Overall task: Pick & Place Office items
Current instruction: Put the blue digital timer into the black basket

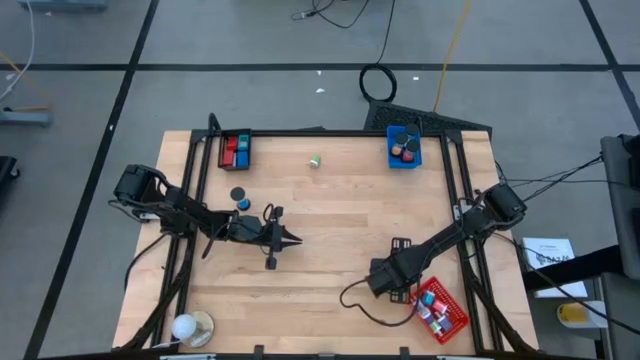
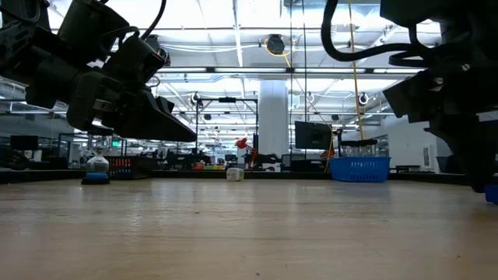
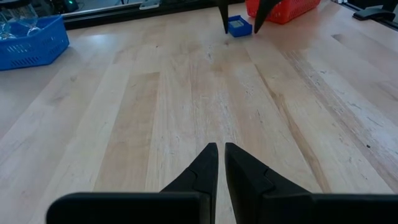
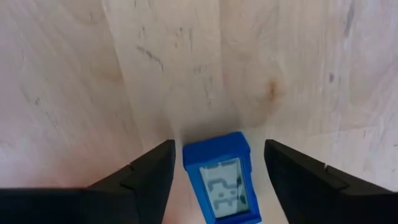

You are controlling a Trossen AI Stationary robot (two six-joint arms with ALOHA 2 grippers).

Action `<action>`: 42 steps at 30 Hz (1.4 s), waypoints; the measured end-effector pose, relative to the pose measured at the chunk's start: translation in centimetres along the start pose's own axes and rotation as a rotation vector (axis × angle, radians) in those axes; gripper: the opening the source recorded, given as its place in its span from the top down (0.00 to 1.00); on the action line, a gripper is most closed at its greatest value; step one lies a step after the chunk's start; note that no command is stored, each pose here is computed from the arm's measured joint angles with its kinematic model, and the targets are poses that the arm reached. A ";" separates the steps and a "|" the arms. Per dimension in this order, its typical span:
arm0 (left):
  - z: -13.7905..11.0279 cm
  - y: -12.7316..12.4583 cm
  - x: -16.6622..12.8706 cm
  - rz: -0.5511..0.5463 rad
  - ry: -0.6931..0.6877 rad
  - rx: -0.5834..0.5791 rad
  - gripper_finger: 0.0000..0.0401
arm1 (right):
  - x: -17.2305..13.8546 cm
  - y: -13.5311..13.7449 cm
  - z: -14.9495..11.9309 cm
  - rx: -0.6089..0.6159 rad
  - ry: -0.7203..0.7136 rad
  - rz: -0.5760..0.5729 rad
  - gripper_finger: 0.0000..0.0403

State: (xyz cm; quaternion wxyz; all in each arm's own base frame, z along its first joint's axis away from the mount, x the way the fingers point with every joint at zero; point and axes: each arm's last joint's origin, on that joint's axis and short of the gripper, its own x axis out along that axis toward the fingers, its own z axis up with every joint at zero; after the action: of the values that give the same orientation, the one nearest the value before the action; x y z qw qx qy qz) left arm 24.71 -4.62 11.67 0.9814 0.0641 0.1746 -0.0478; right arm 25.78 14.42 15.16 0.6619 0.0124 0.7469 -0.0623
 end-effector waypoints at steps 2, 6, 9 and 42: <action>0.0 0.0 0.0 0.000 0.000 0.000 0.91 | 0.0 0.0 0.0 -0.010 0.002 -0.001 0.44; 0.0 0.0 0.0 0.000 -0.001 0.000 0.91 | 0.0 0.0 0.0 -0.023 0.001 0.001 0.52; 0.0 0.0 0.0 0.000 -0.001 0.000 0.91 | 0.0 0.0 0.0 -0.026 0.001 0.000 0.57; 2.3 0.5 0.8 0.009 -0.123 -0.015 0.92 | -4.1 -4.5 4.8 0.056 -0.993 -0.109 0.61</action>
State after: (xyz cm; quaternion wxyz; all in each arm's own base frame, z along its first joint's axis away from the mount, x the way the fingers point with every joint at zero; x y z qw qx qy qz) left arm 26.34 -4.55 13.61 0.9909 0.0546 0.1140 -0.0458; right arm 30.54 9.70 19.05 0.9327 -0.0402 0.3394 -0.1152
